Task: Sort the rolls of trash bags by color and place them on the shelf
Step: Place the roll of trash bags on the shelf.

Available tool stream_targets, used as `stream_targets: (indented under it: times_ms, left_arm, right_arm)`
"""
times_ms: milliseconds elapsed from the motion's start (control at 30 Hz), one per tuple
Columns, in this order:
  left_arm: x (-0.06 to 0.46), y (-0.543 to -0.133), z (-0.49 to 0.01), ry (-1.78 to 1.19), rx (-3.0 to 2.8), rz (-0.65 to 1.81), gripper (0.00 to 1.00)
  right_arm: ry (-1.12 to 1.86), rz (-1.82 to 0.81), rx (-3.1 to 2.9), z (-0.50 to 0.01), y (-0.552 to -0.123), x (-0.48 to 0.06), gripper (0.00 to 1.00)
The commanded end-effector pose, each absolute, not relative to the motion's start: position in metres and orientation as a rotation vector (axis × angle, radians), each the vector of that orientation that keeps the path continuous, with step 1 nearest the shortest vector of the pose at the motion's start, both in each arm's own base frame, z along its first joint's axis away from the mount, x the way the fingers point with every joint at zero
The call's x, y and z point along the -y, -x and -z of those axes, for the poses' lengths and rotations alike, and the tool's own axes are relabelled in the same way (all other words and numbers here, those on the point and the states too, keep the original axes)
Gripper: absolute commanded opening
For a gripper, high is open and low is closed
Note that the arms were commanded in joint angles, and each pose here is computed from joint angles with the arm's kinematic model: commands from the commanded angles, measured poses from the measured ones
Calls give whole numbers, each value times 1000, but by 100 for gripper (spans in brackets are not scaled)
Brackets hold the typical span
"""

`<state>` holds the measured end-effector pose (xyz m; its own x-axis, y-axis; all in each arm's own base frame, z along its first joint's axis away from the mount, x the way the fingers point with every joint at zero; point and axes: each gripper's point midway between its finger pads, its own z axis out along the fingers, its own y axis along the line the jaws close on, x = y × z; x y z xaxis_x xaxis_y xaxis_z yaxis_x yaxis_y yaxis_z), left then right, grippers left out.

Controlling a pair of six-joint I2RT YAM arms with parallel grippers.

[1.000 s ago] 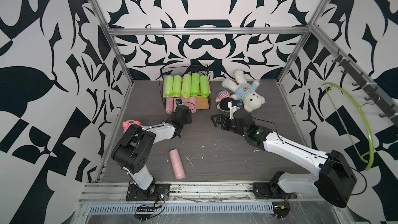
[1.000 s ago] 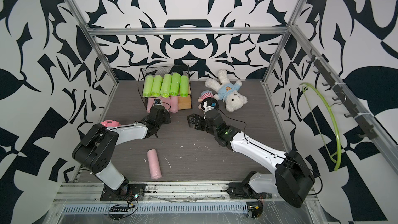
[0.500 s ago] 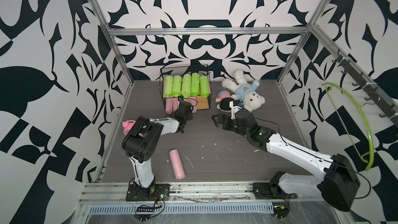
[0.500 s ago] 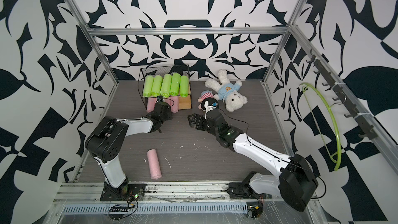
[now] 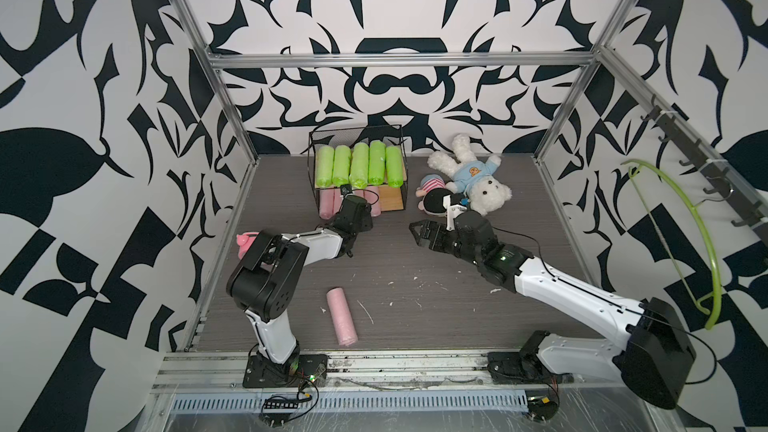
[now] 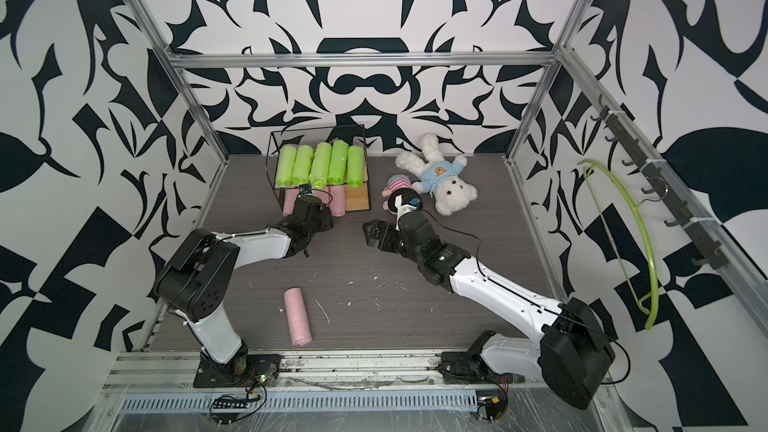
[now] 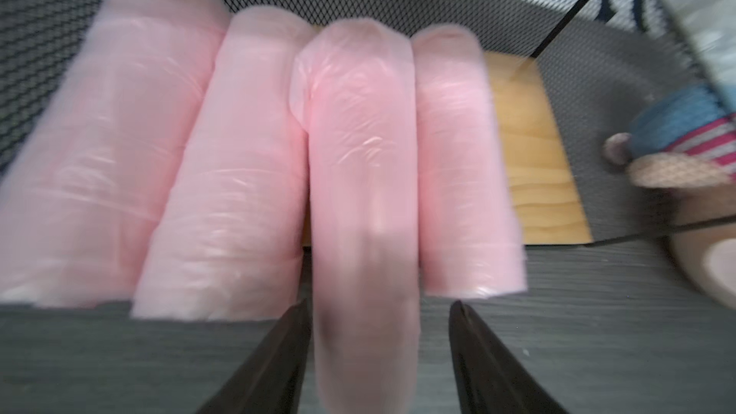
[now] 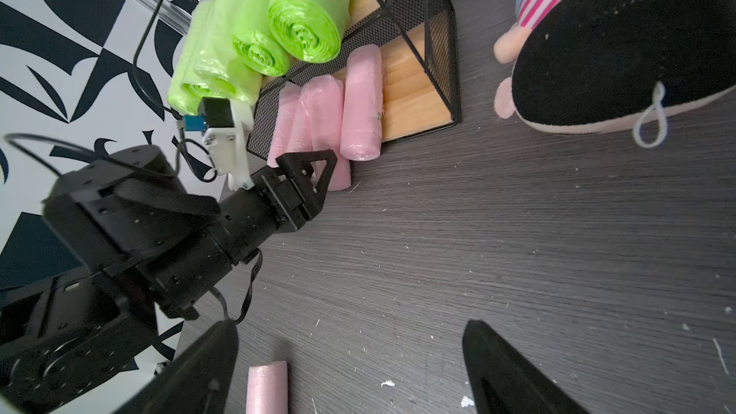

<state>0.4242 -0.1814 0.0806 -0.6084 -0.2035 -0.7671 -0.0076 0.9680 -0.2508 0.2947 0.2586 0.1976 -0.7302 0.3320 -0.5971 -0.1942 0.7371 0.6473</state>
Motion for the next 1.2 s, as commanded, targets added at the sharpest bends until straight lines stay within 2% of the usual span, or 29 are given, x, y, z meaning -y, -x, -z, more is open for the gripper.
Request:
stream_targets:
  times_ms: [0,167,300,433,600,933,1167]
  left_arm:
    - [183,-406,-87,179,-2225,386,63]
    - [182,-374,-75,185,-2295,474,62]
    - [187,-359,-65,168,-2338,540,47]
    - [187,-365,-53,152,-2353,505,34]
    - [180,-386,-51,153,-2322,435,27]
    - [177,-427,-63,190,-2261,456,25]
    - [176,-432,-60,196,-2265,457,27]
  right_arm:
    - [-114,-937,-2163,-208,-297,-257,94]
    - [-115,-937,-2167,-205,-295,-257,94]
    - [-116,-935,-2176,-199,-297,-258,94]
    - [-112,-947,-2185,-196,-298,-263,94]
    - [-105,-948,-2189,-197,-298,-265,94]
    - [-106,-925,-2193,-197,-296,-260,93]
    - [-103,-920,-2200,-194,-297,-261,93]
